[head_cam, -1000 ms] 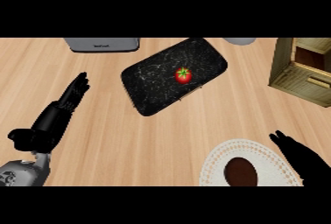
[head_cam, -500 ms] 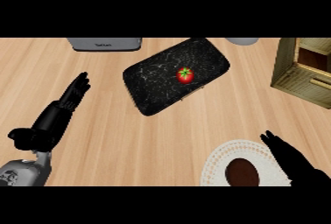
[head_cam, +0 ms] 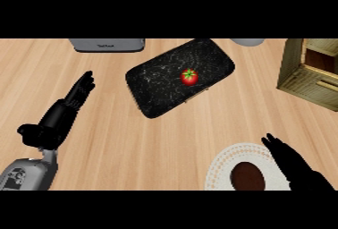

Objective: Pick the cupcake from the placemat and place it in the basket

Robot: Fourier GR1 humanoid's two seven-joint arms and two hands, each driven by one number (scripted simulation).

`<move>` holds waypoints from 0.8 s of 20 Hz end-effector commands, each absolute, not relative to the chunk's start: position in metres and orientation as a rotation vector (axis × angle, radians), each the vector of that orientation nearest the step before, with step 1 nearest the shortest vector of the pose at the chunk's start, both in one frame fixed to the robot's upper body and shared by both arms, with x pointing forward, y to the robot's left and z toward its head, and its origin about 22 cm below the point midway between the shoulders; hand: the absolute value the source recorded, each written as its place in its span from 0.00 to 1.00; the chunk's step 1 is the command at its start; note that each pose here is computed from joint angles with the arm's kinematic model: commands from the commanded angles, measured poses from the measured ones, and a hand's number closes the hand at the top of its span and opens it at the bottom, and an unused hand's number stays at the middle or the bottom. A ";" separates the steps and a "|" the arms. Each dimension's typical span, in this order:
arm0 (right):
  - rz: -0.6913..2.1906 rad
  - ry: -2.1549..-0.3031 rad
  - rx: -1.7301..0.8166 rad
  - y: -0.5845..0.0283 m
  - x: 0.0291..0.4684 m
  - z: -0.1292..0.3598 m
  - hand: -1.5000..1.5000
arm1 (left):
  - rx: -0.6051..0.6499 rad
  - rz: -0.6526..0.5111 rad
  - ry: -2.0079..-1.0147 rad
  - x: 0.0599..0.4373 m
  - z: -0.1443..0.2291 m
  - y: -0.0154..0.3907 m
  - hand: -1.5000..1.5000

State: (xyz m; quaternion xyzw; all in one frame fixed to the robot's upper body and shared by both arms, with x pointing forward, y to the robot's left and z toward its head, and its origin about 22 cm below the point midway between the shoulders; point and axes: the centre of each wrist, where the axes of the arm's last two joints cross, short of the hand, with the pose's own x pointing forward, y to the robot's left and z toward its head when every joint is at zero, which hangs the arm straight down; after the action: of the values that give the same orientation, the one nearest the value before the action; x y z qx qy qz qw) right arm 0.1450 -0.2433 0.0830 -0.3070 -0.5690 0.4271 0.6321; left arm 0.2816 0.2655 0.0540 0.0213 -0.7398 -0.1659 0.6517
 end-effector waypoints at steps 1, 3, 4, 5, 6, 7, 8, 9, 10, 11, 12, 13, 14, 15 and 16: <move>0.981 -1.353 -0.649 -0.234 0.131 0.088 0.00 | 0.046 -0.376 -1.696 0.280 0.049 0.270 0.50; 0.973 -1.346 -0.648 -0.232 0.130 0.092 0.00 | 0.053 -0.379 -1.685 0.272 0.048 0.271 0.50; 0.978 -1.343 -0.656 -0.241 0.129 0.076 0.00 | 0.046 -0.367 -1.686 0.288 0.051 0.278 0.50; 0.975 -1.344 -0.662 -0.243 0.139 0.094 0.00 | 0.034 -0.385 -1.690 0.282 0.064 0.249 0.50; 0.994 -1.319 -0.655 -0.245 0.122 0.083 0.00 | 0.040 -0.388 -1.684 0.281 0.062 0.268 0.50; 0.991 -1.313 -0.672 -0.232 0.127 0.084 0.00 | 0.055 -0.374 -1.702 0.293 0.059 0.263 0.50; 0.985 -1.299 -0.683 -0.224 0.138 0.077 0.00 | 0.049 -0.392 -1.692 0.294 0.052 0.255 0.50; 0.990 -1.302 -0.703 -0.228 0.140 0.092 0.00 | 0.043 -0.386 -1.700 0.277 0.063 0.257 0.50; 1.027 -1.277 -0.710 -0.238 0.125 0.070 0.00 | 0.060 -0.378 -1.686 0.279 0.052 0.272 0.50; 1.020 -1.260 -0.717 -0.223 0.127 0.083 0.00 | 0.048 -0.381 -1.690 0.274 0.063 0.266 0.50; 1.016 -1.260 -0.710 -0.229 0.135 0.076 0.00 | 0.020 -0.376 -1.681 0.286 0.067 0.274 0.50; 1.028 -1.257 -0.735 -0.224 0.138 0.066 0.00 | 0.063 -0.371 -1.686 0.273 0.051 0.281 0.50; 1.063 -1.240 -0.720 -0.218 0.132 0.064 0.00 | 0.054 -0.366 -1.694 0.297 0.054 0.276 0.50; 1.029 -1.244 -0.728 -0.222 0.135 0.074 0.00 | 0.037 -0.372 -1.691 0.276 0.053 0.271 0.50; 1.057 -1.231 -0.732 -0.221 0.139 0.065 0.00 | 0.048 -0.371 -1.706 0.280 0.057 0.272 0.50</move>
State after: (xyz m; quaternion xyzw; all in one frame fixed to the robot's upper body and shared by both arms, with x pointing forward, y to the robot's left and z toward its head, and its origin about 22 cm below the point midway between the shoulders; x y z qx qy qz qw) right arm 0.1349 -0.2251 0.0721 -0.3130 -0.5496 0.4496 0.6307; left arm 0.2820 0.2714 0.0562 0.0205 -0.7444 -0.1642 0.6470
